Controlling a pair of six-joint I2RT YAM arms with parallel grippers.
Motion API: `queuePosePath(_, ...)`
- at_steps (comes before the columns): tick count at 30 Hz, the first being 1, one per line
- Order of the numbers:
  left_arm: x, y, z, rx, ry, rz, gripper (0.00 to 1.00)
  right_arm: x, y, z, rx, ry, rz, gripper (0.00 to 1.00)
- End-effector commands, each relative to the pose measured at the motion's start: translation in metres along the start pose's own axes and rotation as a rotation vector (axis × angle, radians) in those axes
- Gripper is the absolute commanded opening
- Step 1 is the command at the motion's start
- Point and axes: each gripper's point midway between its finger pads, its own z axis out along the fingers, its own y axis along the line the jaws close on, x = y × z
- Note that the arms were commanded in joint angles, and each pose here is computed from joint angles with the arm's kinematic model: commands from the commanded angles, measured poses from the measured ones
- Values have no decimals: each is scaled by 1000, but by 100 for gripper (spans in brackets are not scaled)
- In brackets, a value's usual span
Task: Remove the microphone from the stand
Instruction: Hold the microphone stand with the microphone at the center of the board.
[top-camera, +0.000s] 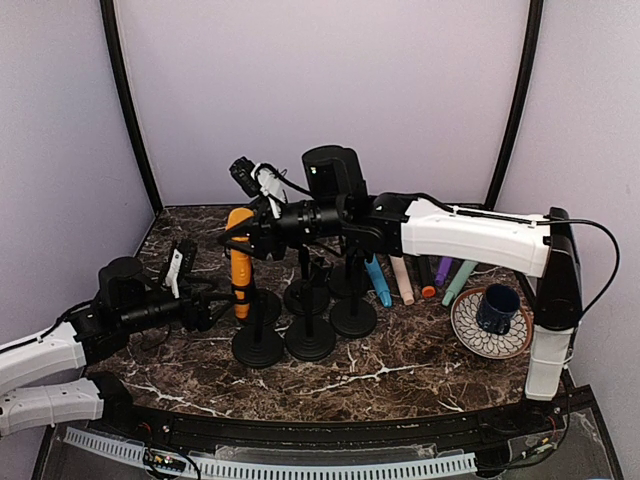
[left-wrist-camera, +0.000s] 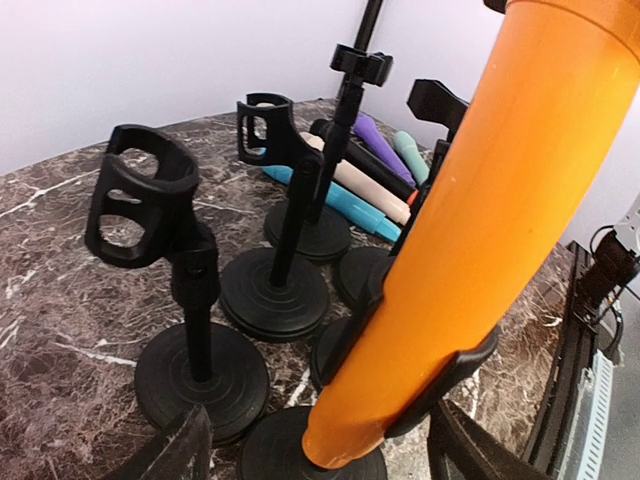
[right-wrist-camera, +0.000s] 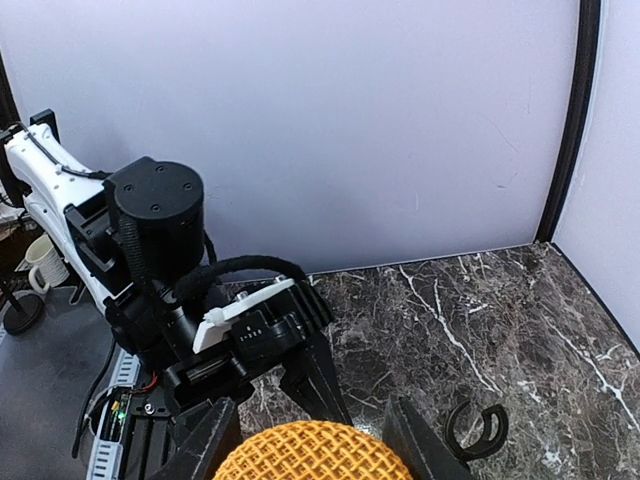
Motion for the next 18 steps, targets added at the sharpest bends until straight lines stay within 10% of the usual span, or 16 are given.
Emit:
queuePosePath(1, -14, 19, -5, -134, -187, -34, 75, -30, -8, -14, 90, -79, -27, 20)
queuePosePath(18, 30, 13, 27, -174, -222, 144, 54, -27, -34, -7, 210, -69, 69, 20)
